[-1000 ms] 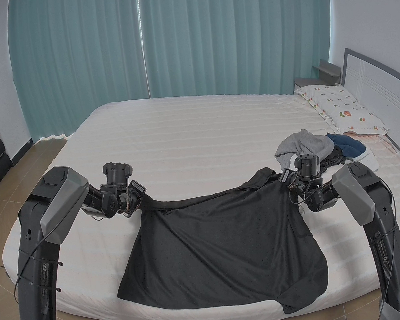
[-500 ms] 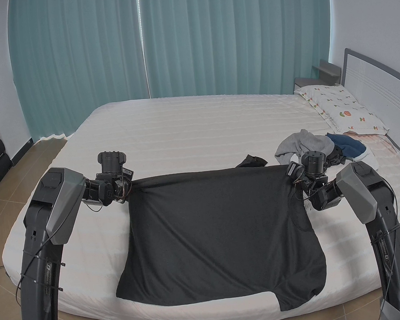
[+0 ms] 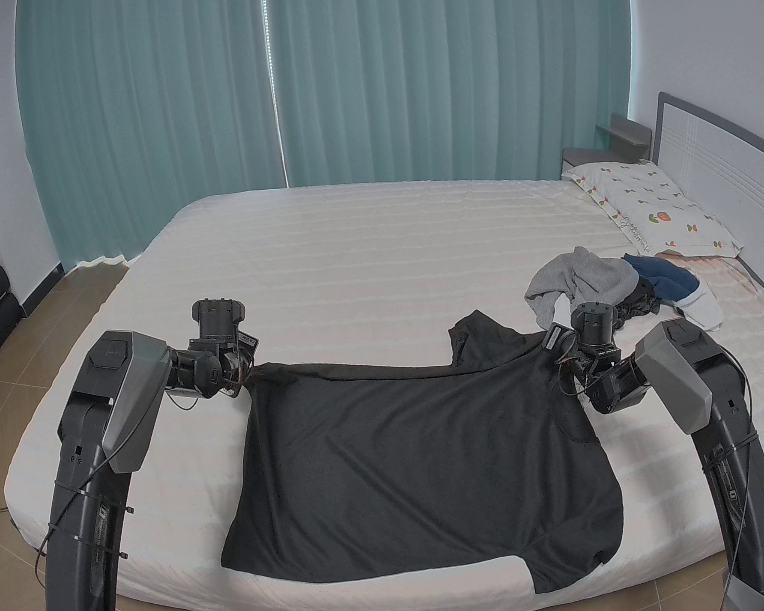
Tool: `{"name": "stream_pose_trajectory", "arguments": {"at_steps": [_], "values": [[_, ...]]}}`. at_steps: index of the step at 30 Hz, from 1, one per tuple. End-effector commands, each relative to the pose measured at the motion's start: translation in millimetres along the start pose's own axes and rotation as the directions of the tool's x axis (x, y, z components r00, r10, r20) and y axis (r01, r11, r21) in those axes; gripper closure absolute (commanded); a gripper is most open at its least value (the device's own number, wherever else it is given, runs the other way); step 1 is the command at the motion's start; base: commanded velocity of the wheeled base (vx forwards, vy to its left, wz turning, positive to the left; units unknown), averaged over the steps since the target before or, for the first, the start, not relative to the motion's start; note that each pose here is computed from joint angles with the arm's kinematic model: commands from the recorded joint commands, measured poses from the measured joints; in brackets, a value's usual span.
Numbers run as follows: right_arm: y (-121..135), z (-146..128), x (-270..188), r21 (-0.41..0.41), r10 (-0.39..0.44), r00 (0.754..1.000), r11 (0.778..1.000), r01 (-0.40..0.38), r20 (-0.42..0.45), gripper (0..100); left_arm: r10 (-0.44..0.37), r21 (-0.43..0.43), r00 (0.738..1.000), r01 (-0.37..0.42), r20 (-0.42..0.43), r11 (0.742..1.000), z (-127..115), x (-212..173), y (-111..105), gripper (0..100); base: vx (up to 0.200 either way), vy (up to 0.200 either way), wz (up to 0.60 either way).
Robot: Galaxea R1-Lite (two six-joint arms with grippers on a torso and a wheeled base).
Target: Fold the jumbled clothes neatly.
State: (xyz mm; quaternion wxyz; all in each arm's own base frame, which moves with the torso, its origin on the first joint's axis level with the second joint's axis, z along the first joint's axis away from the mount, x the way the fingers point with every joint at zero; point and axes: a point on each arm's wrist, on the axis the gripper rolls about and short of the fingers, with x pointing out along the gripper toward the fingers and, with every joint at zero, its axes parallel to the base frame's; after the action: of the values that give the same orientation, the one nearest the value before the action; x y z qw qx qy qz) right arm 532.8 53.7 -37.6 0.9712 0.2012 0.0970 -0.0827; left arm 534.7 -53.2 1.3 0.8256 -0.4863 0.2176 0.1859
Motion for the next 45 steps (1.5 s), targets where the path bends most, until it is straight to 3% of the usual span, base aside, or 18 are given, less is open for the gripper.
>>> {"name": "stream_pose_trajectory", "arguments": {"at_steps": [1,5,13,16,18,21,23,27,32,40,44,45], "values": [[-1,-6,0,0.0,0.002,1.0,1.0,-0.002,-0.005,0,0.003,0.002,1.0,-0.003,-0.004,1.0,-2,1,1,0,0.0,0.0,0.0],[1,8,-7,0.01,0.009,1.0,1.0,-0.009,0.016,0,0.017,0.002,1.0,-0.017,-0.009,1.0,-2,-2,4,0,0.0,0.0,0.0],[-1,45,-56,0.093,0.04,0.997,0.995,-0.033,-0.073,0,0.049,0.018,0.997,-0.048,-0.056,0.999,6,-41,3,0,0.0,0.0,0.0],[-4,67,-97,0.102,0.031,0.995,0.995,-0.021,-0.099,0,0.026,0.017,0.994,-0.024,-0.109,1.0,8,-68,4,0,0.0,0.0,0.0],[-8,69,-131,0.134,0.052,0.984,0.991,-0.028,-0.173,0,-0.032,0.003,0.99,0.033,-0.139,0.999,15,-88,-4,0,0.0,0.0,0.0],[-10,67,-171,0.204,0.126,0.957,0.976,-0.073,-0.263,0,-0.053,0.0,0.979,0.054,-0.197,0.999,19,-110,-7,0,0.0,0.0,0.0],[-18,59,-190,0.209,0.15,0.937,0.974,-0.085,-0.317,0,-0.01,0.028,0.971,0.017,-0.241,0.999,11,-125,4,0,0.0,0.0,0.0],[-27,45,-207,0.216,0.144,0.925,0.974,-0.07,-0.35,0,0.045,0.085,0.948,-0.02,-0.315,0.996,2,-154,33,0,0.0,0.0,0.0],[-40,24,-233,0.233,0.125,0.902,0.972,-0.028,-0.412,0,0.021,0.081,0.907,0.015,-0.421,0.997,-11,-198,68,0,0.0,0.0,0.0],[-48,-1,-263,0.338,0.131,0.876,0.94,0.039,-0.464,0,0.059,0.127,0.886,0.0,-0.461,0.992,-33,-227,122,0,0.0,0.0,0.0],[-57,-11,-273,0.406,0.126,0.861,0.909,0.099,-0.493,0,0.044,0.133,0.885,0.02,-0.463,0.991,-37,-236,129,0,0.0,0.0,0.0],[-60,-13,-274,0.468,0.146,0.866,0.877,0.11,-0.478,0,0.044,0.136,0.882,0.022,-0.469,0.99,-39,-238,131,0,0.0,0.0,0.0]]}}
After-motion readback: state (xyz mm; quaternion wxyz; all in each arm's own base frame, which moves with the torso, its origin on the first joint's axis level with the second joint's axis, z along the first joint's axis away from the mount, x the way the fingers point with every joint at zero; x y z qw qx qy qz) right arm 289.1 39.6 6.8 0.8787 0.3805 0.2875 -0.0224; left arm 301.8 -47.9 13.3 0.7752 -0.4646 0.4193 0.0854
